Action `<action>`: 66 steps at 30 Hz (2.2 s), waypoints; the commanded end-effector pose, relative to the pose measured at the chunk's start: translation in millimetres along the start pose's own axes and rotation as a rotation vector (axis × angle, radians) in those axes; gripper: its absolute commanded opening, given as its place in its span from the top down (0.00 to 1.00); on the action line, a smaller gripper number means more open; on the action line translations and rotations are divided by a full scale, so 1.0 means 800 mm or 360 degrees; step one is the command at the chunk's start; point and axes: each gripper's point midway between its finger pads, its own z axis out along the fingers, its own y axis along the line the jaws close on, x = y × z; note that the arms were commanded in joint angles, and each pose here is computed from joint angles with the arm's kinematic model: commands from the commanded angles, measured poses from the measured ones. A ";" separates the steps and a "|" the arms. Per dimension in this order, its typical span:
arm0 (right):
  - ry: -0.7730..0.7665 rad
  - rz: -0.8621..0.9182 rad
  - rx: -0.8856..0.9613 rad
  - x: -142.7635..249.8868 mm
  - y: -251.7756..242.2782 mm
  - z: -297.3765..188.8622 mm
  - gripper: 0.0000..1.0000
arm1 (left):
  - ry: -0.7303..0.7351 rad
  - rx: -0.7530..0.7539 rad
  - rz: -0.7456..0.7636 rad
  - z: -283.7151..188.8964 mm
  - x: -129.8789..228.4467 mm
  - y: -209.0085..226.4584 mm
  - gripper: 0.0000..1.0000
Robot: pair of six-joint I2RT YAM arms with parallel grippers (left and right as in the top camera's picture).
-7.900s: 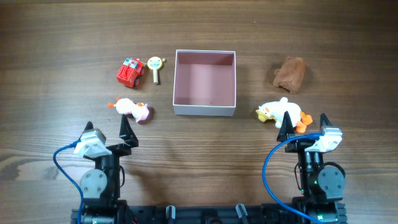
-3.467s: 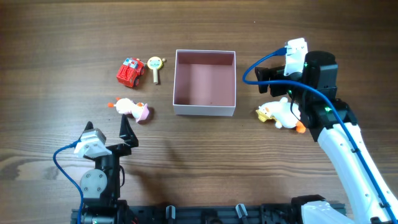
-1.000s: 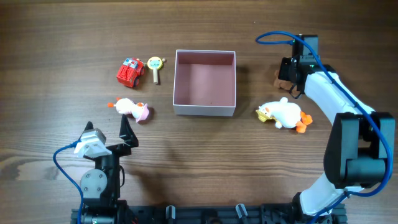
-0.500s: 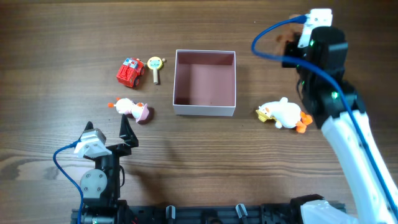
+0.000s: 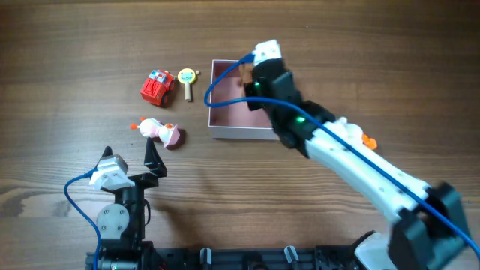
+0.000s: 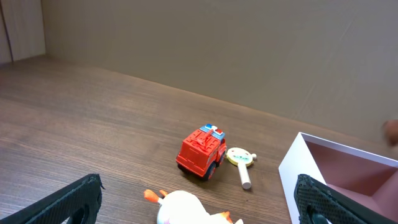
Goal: Pack container
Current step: 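Lift the teddy bear and carry it over the box with right gripper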
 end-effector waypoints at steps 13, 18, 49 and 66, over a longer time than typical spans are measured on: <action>0.0316 0.0184 0.0145 0.066 -0.015 0.008 0.96 | 0.0007 0.0024 0.0032 0.000 0.003 -0.003 0.00; 0.0394 0.0228 0.0062 0.078 -0.003 0.005 0.96 | 0.0007 0.0024 0.0033 0.000 0.003 -0.003 0.00; 0.0646 -0.0015 0.0106 0.122 -0.019 -0.019 0.96 | 0.0007 0.0024 0.0032 0.000 0.003 -0.003 0.00; 0.0346 0.0163 0.0176 0.050 -0.030 -0.010 0.96 | 0.0007 0.0024 0.0033 0.000 0.003 -0.003 0.00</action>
